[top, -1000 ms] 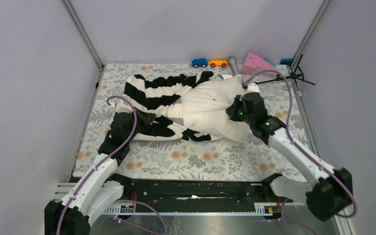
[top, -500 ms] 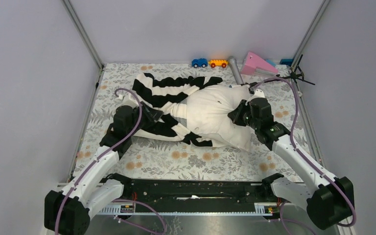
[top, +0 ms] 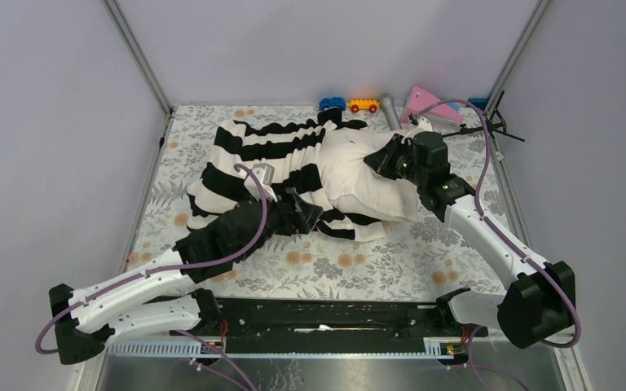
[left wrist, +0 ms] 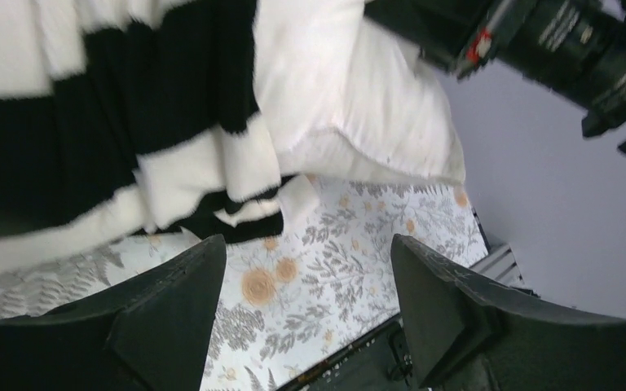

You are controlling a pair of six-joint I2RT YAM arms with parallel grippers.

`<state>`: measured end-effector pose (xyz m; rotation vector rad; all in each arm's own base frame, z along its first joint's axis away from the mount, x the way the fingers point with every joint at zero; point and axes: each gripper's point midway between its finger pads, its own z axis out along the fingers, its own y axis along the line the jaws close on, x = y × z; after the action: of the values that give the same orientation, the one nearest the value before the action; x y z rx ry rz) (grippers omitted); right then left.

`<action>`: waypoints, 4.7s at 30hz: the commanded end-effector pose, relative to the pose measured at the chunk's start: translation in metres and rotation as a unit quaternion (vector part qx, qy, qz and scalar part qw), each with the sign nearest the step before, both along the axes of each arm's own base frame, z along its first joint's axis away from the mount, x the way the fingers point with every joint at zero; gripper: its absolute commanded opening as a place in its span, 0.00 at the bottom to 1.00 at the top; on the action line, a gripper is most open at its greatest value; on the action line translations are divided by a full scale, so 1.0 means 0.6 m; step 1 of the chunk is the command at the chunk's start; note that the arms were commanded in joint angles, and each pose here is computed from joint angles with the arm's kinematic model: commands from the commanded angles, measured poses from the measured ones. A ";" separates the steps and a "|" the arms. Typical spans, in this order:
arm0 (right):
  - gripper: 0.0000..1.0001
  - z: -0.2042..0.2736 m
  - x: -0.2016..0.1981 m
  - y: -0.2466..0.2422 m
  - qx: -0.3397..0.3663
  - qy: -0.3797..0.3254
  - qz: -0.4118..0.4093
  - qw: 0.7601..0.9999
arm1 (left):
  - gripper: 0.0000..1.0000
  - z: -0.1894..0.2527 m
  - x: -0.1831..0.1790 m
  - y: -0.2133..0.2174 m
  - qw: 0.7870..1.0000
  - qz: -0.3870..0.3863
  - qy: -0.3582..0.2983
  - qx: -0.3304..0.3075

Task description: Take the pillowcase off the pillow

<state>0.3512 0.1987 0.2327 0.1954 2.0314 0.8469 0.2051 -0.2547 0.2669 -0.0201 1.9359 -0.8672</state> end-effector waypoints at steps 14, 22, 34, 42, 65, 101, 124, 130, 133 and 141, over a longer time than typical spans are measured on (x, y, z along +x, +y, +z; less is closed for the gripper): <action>0.00 0.115 0.004 0.032 0.043 -0.077 0.034 0.995 | 0.99 -0.166 0.019 -0.075 0.993 0.048 0.083 0.064; 0.00 0.086 -0.003 0.020 0.020 -0.061 0.026 0.998 | 0.99 -0.163 0.094 -0.059 0.996 0.061 0.065 0.019; 0.00 0.084 -0.003 -0.109 -0.091 -0.075 -0.139 0.983 | 0.55 -0.261 0.141 0.252 0.932 0.343 0.110 0.050; 0.00 0.103 -0.024 -0.187 -0.087 -0.103 -0.238 0.962 | 0.05 -0.249 0.120 0.344 0.905 0.412 0.105 0.022; 0.04 0.055 -0.025 -0.049 -0.031 -0.066 -0.030 0.997 | 0.99 -0.080 0.021 0.016 0.998 -0.002 -0.066 0.013; 0.00 0.032 -0.027 -0.123 -0.103 -0.057 -0.120 0.986 | 0.00 -0.135 0.211 0.187 0.968 0.212 -0.001 0.134; 1.00 -0.002 -0.026 -0.036 -0.044 0.020 -0.012 0.999 | 0.14 -0.048 0.133 0.121 0.996 0.061 -0.065 0.030; 0.99 0.007 -0.053 -0.006 -0.008 0.051 0.056 0.997 | 0.00 -0.051 0.126 0.139 0.992 0.085 -0.086 0.015; 0.99 0.016 -0.062 -0.005 -0.003 0.016 0.073 0.997 | 0.00 -0.057 0.122 0.146 0.991 0.096 -0.095 -0.003; 1.00 0.054 -0.085 -0.002 -0.011 -0.060 0.114 0.992 | 0.00 -0.080 0.117 0.140 0.990 0.090 -0.102 -0.025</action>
<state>0.3017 0.1932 0.2313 0.0368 2.0984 0.9271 0.2636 -0.1702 0.1844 -0.0867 1.8510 -0.7173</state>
